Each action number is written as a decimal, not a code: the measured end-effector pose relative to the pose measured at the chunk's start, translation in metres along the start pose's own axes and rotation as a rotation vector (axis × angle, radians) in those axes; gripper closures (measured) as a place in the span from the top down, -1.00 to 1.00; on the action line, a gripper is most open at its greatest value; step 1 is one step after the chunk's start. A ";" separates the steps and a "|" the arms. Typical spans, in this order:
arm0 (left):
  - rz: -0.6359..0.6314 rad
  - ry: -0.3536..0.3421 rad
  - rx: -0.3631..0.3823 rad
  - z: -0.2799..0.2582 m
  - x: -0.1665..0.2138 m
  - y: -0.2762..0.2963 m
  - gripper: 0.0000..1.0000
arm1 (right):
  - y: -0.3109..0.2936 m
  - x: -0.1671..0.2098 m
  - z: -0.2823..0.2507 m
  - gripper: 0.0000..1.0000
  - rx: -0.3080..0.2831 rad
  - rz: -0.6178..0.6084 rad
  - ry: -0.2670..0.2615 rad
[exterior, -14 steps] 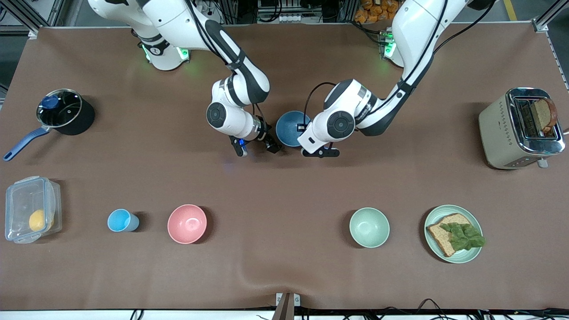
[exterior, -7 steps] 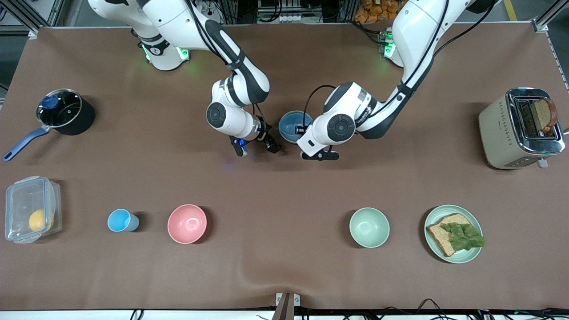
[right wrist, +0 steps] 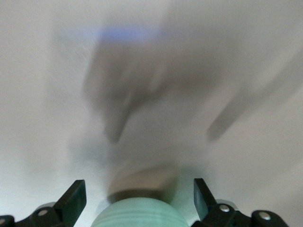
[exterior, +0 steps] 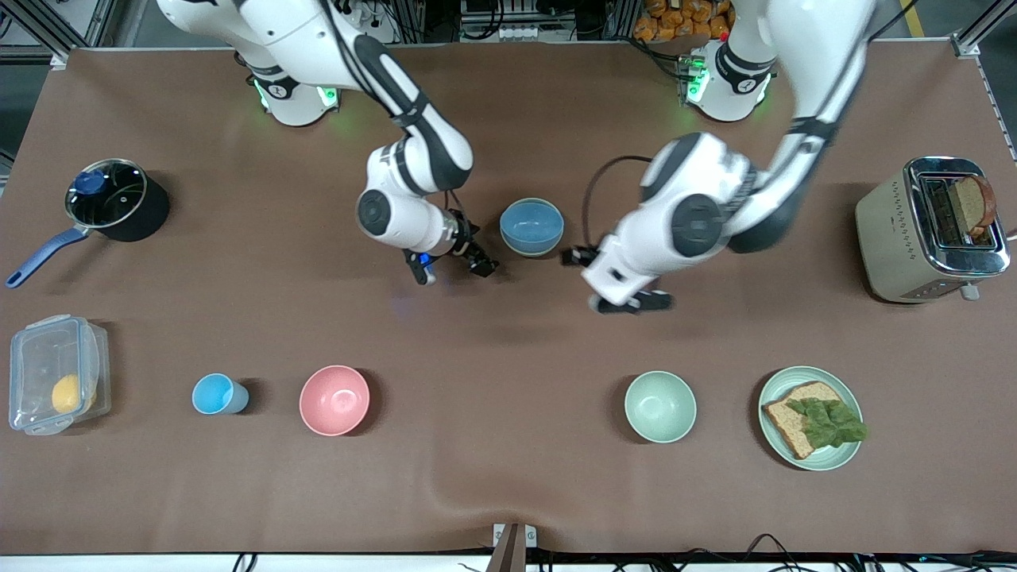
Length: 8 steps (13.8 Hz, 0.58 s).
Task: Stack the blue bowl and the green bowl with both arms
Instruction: 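Release the green bowl with the right gripper while the left gripper withdraws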
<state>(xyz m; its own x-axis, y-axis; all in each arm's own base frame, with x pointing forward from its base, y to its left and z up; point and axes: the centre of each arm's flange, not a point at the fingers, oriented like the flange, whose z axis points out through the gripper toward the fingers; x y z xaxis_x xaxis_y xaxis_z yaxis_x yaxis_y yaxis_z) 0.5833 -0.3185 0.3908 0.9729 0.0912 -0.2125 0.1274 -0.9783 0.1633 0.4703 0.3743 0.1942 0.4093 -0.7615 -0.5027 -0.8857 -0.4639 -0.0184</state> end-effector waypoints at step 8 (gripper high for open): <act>-0.069 0.257 0.100 -0.128 0.019 -0.081 1.00 | 0.003 0.097 -0.135 1.00 -0.160 -0.058 0.038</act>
<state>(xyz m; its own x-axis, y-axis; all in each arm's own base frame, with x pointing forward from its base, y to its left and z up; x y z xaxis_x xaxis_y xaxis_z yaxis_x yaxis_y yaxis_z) 0.6164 -0.2143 0.4964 0.9813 0.1895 0.0337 0.1873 -0.9805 0.0588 0.5371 0.2384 0.2617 0.4696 -0.7462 -0.4719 -0.8152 -0.5717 0.0927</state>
